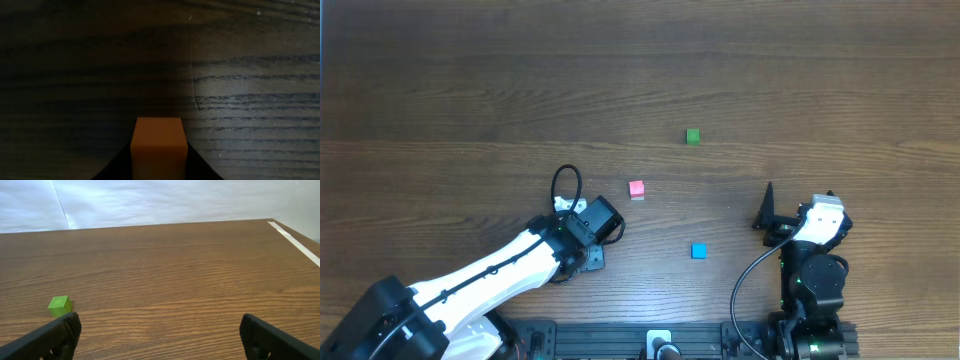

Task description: Stack Cubes

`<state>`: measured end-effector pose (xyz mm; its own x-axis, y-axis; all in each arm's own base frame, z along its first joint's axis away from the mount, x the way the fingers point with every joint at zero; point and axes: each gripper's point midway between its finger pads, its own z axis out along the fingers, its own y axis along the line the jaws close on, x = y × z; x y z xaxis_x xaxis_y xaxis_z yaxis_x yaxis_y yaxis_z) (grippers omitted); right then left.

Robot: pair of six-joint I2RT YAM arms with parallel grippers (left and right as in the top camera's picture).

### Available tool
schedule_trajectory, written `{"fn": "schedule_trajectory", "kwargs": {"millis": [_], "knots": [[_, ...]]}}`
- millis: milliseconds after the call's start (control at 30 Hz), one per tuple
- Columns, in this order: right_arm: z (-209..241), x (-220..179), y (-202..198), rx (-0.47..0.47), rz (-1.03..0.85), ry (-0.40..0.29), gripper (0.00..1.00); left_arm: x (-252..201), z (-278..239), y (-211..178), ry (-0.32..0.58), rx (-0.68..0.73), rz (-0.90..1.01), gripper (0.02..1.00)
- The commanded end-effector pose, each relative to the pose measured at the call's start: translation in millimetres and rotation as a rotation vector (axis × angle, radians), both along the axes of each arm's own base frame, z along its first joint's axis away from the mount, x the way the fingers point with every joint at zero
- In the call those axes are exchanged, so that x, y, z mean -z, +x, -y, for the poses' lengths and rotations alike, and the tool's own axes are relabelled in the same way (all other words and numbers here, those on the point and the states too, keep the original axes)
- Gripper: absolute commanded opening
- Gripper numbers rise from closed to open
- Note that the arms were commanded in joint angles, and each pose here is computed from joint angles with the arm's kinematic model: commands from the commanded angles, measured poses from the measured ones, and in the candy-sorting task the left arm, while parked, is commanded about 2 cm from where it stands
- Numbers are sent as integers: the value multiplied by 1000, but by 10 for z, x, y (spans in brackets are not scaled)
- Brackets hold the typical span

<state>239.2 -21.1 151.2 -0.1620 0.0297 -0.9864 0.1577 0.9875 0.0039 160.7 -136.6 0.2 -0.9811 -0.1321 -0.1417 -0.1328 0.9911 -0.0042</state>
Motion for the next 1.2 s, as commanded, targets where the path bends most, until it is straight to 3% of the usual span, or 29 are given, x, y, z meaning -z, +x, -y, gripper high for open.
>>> {"fn": "schedule_trajectory", "kwargs": {"millis": [33, 267, 500, 667, 1200], "knots": [[27, 18, -3, 13, -1, -9, 993, 31, -4, 16, 0, -3, 2, 242], [27, 18, -3, 13, -1, -9, 991, -143, 201, 221, -60, -3, 62, 187], [27, 18, -3, 13, -1, -9, 993, -868, 618, 732, -110, -15, 149, 163], [27, 18, -3, 13, -1, -9, 991, -1109, 913, 1026, -111, -15, 149, 156], [26, 18, -3, 12, -1, -9, 993, -765, 1172, 1321, -72, -23, 96, 152]]}}
